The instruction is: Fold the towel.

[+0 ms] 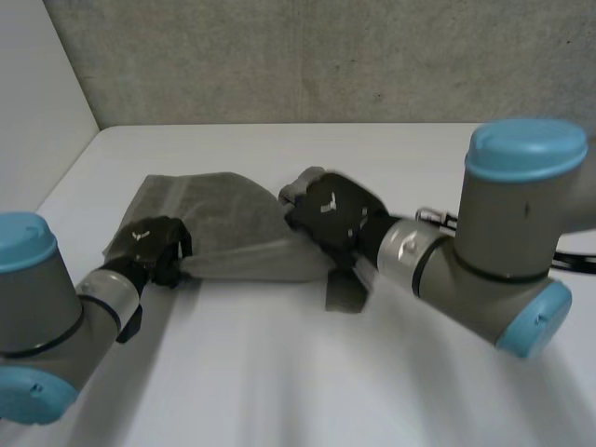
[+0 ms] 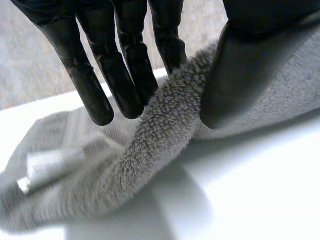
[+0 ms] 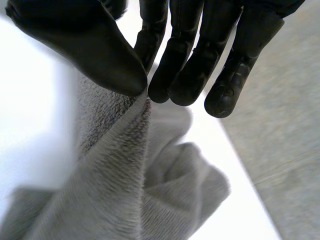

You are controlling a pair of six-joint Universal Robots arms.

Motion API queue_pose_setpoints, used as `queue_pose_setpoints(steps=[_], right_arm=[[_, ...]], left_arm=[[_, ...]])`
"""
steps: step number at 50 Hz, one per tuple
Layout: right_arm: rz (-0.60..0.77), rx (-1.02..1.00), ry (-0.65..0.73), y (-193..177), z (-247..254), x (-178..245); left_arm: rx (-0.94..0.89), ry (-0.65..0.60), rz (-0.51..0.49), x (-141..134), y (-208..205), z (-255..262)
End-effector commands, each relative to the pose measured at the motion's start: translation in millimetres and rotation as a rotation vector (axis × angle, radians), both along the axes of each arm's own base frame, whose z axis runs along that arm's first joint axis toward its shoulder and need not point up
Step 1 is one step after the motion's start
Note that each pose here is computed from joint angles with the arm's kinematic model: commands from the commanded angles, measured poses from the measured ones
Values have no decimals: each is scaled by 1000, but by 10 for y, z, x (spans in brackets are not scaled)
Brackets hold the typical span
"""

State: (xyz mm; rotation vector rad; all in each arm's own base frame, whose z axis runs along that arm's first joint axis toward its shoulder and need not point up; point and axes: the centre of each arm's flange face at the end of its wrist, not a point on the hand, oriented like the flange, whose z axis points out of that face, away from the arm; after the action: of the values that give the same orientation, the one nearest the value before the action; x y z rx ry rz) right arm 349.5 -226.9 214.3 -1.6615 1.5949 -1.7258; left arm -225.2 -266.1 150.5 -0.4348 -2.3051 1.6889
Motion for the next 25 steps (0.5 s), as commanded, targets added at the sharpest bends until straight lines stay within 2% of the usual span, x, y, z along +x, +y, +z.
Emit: queue_pose_setpoints(steps=[1, 15, 19, 25], right_arm=[[23, -19, 105, 138, -209, -97], [14, 33, 168, 302, -389, -264], [10, 63, 190, 379, -462, -338], [-49, 88, 195, 387, -539, -486]], left_arm=[[-30, 9, -5, -10, 11, 94], [-189, 51, 16, 33, -117, 601], [-201, 61, -3, 62, -177, 628], [-185, 78, -82, 40, -315, 567]])
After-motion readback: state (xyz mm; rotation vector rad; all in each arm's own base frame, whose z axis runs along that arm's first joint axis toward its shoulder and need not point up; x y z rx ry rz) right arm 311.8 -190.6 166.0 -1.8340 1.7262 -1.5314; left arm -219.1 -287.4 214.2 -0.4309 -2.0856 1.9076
